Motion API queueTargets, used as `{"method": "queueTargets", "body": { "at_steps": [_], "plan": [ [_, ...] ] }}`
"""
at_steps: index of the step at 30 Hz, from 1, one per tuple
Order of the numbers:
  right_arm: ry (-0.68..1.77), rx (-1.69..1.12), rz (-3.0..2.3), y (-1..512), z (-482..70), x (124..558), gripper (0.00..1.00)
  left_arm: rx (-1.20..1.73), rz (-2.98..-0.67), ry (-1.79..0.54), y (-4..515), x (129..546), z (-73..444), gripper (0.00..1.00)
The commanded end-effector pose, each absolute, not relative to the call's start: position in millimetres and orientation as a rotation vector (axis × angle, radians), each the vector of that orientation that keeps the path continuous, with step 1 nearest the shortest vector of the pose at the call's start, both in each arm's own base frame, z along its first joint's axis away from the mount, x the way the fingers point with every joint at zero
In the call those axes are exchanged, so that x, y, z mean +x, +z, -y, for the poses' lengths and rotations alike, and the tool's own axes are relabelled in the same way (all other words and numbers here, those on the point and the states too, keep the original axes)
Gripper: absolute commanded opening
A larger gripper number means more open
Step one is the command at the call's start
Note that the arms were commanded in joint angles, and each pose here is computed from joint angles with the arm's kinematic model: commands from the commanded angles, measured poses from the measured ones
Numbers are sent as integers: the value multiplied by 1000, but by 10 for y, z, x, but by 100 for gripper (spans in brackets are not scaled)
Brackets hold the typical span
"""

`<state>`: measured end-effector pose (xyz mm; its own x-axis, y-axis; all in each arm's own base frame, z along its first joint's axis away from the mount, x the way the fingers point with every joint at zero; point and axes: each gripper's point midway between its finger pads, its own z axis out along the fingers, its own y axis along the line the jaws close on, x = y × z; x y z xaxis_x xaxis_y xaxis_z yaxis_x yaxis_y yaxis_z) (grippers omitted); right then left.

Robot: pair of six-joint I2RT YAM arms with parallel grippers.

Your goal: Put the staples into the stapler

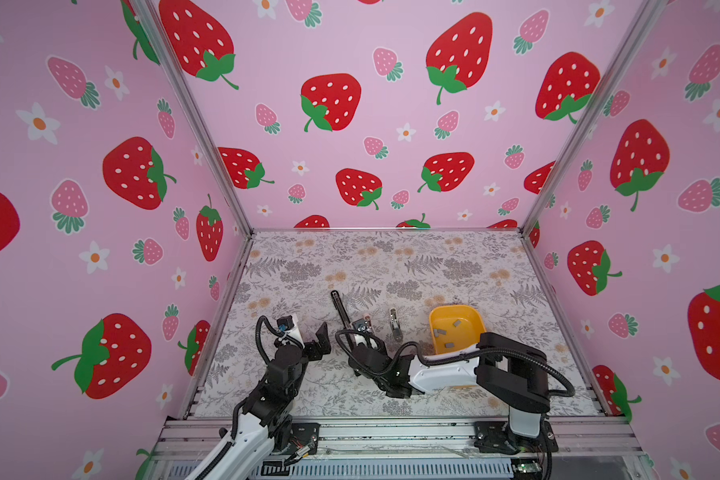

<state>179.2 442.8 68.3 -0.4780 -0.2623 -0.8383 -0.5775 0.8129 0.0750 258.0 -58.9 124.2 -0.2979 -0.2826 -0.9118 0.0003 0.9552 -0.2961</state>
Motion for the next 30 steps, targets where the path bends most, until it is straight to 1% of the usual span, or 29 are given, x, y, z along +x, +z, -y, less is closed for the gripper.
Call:
{"method": "queueTargets", "body": {
  "at_steps": [1, 30],
  "plan": [
    [465, -606, -2072, 748, -4497, 1770, 4, -212, -1854, -283, 1239, 2577, 581, 99],
    [452, -612, -2100, 594, -4490, 1754, 4, -209, -1853, -284, 1237, 2575, 582, 99]
  ]
}}
